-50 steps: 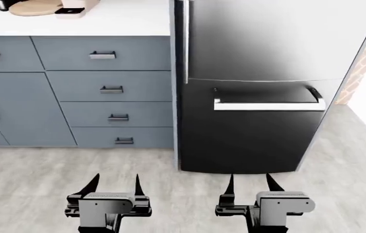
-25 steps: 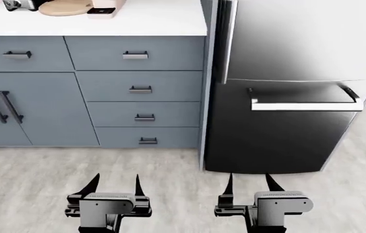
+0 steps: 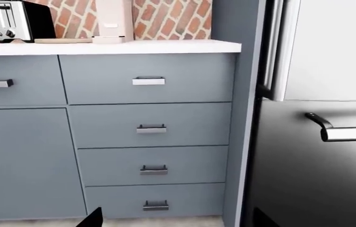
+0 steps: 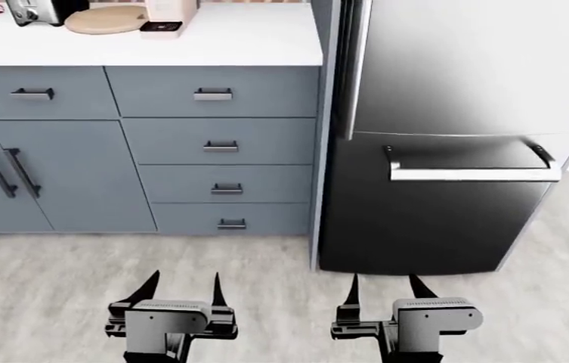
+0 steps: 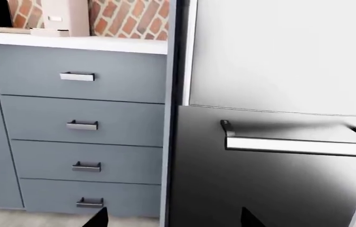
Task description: Open the fridge door
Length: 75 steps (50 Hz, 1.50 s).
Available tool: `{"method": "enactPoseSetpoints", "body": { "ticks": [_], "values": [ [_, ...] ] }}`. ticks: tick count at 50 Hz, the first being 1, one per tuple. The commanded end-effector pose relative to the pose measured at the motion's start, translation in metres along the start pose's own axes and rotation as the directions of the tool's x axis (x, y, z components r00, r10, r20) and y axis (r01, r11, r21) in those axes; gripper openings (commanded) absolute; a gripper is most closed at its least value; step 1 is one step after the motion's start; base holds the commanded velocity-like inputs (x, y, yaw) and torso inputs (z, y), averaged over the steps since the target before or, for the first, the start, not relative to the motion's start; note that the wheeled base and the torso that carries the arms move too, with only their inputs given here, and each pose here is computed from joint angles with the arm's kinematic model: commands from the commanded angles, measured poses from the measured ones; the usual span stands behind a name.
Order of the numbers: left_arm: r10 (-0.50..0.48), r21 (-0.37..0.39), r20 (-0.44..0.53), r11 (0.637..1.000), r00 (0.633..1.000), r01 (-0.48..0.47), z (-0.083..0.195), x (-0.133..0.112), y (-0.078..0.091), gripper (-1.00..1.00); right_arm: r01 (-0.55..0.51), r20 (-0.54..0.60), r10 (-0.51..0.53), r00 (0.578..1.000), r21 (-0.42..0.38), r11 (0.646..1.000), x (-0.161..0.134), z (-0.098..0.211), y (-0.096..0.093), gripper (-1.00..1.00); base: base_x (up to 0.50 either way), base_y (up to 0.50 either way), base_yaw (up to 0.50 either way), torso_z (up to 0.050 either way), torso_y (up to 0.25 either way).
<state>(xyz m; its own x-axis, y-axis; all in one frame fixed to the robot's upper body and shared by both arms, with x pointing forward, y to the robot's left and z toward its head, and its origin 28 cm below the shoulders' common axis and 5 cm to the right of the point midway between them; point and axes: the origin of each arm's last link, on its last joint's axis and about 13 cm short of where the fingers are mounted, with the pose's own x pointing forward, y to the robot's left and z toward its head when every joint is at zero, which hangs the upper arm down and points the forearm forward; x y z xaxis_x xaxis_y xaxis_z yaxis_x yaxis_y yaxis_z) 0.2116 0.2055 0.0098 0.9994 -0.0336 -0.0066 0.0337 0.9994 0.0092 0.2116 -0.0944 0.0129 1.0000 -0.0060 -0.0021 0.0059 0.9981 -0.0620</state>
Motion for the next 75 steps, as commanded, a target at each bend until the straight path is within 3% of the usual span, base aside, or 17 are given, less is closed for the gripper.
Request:
{"method": "enactPoseSetpoints", "body": {
  "ticks": [1, 19, 28, 75],
  "values": [
    [-0.006, 0.001, -0.003, 1.0, 1.0, 0.006, -0.0011, -0.0001, -0.0006, 1.0, -0.007, 0.001, 0.007, 1.0, 0.005, 1.0, -0.0004, 0.0007, 0.0002, 1.0, 0.0, 0.0, 0.0, 0.05, 0.0],
    [-0.002, -0.004, -0.001, 1.0, 1.0, 0.002, -0.0001, 0.0002, 0.0002, 1.0, -0.017, 0.008, 0.017, 1.0, 0.013, 1.0, -0.0019, 0.0028, 0.0007, 1.0, 0.0, 0.0, 0.0, 0.05, 0.0],
    [0.002, -0.002, -0.004, 1.0, 1.0, -0.002, -0.0003, -0.0002, 0.0001, 1.0, -0.032, 0.028, 0.031, 0.999, 0.018, 0.999, -0.0034, 0.0049, 0.0012, 1.0, 0.04, 0.0, 0.0, 0.002, 0.0],
    [-0.002, -0.006, 0.003, 1.0, 1.0, 0.002, -0.0003, -0.0009, -0.0002, 1.0, -0.035, 0.043, 0.034, 0.998, 0.028, 0.999, -0.0037, 0.006, 0.001, 1.0, 0.5, -0.02, 0.0, 0.0, 0.0]
  ]
}}
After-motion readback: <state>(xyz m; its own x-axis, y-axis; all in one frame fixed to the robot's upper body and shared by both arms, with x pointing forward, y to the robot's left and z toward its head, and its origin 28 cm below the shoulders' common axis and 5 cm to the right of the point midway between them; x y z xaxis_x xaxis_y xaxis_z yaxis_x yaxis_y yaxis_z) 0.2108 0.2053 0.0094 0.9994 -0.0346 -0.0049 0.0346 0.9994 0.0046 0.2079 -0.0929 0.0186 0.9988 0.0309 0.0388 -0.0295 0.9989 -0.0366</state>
